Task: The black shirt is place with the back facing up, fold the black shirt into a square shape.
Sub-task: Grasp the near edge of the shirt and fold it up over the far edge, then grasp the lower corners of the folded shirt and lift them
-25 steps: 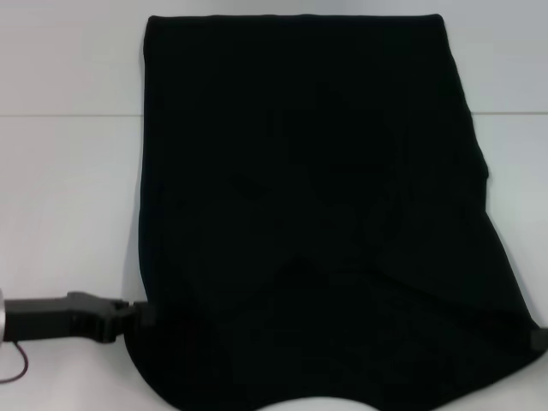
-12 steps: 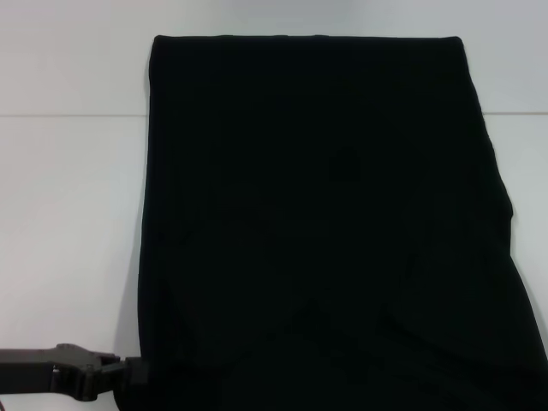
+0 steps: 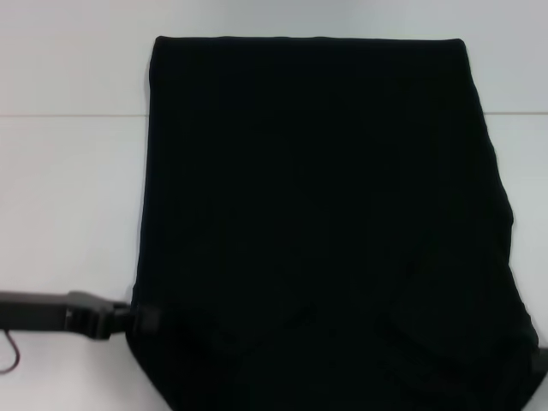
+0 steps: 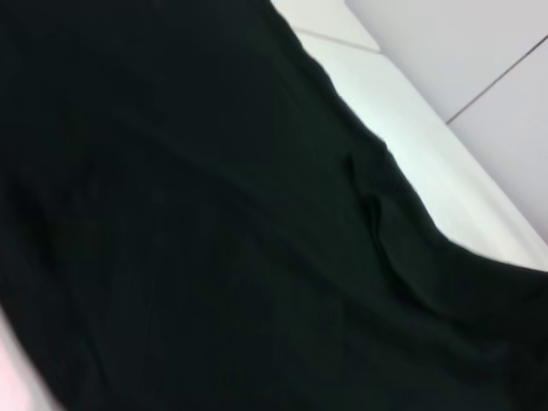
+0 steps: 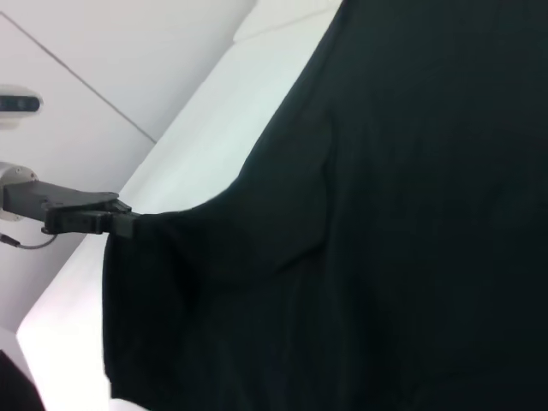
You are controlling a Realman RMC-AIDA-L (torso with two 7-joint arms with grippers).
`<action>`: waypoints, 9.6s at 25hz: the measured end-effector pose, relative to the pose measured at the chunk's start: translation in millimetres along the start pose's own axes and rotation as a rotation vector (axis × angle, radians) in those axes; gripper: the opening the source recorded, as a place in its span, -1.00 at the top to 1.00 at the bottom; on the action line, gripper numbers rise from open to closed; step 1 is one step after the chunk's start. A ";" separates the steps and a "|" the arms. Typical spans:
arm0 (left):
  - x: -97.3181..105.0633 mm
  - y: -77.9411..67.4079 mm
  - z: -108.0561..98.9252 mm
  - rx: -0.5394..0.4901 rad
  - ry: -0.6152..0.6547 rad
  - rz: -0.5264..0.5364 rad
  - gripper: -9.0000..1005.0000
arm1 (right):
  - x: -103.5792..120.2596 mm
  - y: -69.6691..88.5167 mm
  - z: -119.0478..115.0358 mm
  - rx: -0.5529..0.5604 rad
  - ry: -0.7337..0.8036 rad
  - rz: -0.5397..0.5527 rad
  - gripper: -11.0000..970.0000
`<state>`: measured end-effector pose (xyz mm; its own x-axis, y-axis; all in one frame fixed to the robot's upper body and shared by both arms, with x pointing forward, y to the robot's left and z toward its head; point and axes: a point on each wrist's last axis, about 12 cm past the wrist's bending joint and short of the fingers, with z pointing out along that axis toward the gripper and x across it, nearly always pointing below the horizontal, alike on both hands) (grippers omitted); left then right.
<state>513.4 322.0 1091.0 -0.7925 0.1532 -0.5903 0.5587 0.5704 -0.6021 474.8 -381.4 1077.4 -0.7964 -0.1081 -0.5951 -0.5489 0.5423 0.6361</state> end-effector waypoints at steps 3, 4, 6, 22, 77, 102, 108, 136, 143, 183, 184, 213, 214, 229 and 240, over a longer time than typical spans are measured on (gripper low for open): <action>-18.7 4.1 2.3 -0.021 -0.012 0.017 0.88 | -14.2 -2.3 1.7 0.016 -0.033 -0.023 0.87; -25.0 5.8 3.8 -0.029 -0.017 0.016 0.88 | -20.3 -3.8 2.0 0.029 -0.050 -0.030 0.87; -37.4 9.2 7.4 -0.044 -0.026 0.009 0.88 | -33.1 -6.6 2.9 0.053 -0.085 -0.044 0.87; -128.1 21.8 32.6 -0.233 -0.145 0.060 0.88 | -129.0 -22.8 48.1 0.252 -0.250 -0.078 0.88; -168.8 43.4 90.3 -0.803 -0.326 0.198 0.18 | -207.5 -37.4 116.1 0.665 -0.424 0.016 -0.29; -52.0 21.5 8.2 -0.361 -0.369 0.102 -0.77 | -146.4 -20.5 89.5 0.281 -0.402 -0.168 -0.40; -30.6 34.4 19.7 -0.367 -0.356 0.077 -0.77 | -148.2 -19.0 94.8 0.281 -0.395 -0.173 -0.40; -32.7 48.7 69.6 -0.527 -0.198 0.330 -0.74 | -142.4 -15.9 104.8 0.263 -0.398 -0.146 -0.39; -33.2 48.3 69.1 -0.526 -0.196 0.336 -0.65 | -141.5 -16.3 104.4 0.264 -0.398 -0.143 -0.40; -40.2 46.5 66.3 -0.510 -0.185 0.362 0.98 | -116.8 -51.3 48.9 0.476 -0.198 0.164 -0.38; -40.1 46.5 66.4 -0.509 -0.185 0.362 0.98 | -117.3 -51.4 51.5 0.481 -0.197 0.162 -0.38; -42.9 44.4 66.3 -0.496 -0.190 0.360 0.96 | -107.8 -52.0 76.5 0.521 -0.125 0.100 0.59; -42.8 44.0 65.2 -0.493 -0.193 0.353 0.96 | -106.5 -51.7 75.3 0.515 -0.122 0.097 0.67; -18.1 23.4 35.3 -0.324 -0.145 0.327 0.95 | -78.1 -49.2 36.5 0.452 -0.114 0.067 0.91; 20.6 -5.5 13.3 -0.058 -0.090 0.262 0.94 | -13.4 -28.4 0.9 0.299 -0.015 0.005 0.91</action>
<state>497.3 311.2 1075.1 -0.5966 0.2310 -0.7686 0.7247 0.5665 -0.3923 501.3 -394.6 1066.9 -0.7939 -0.0937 -0.6008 -0.4439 0.7646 0.4673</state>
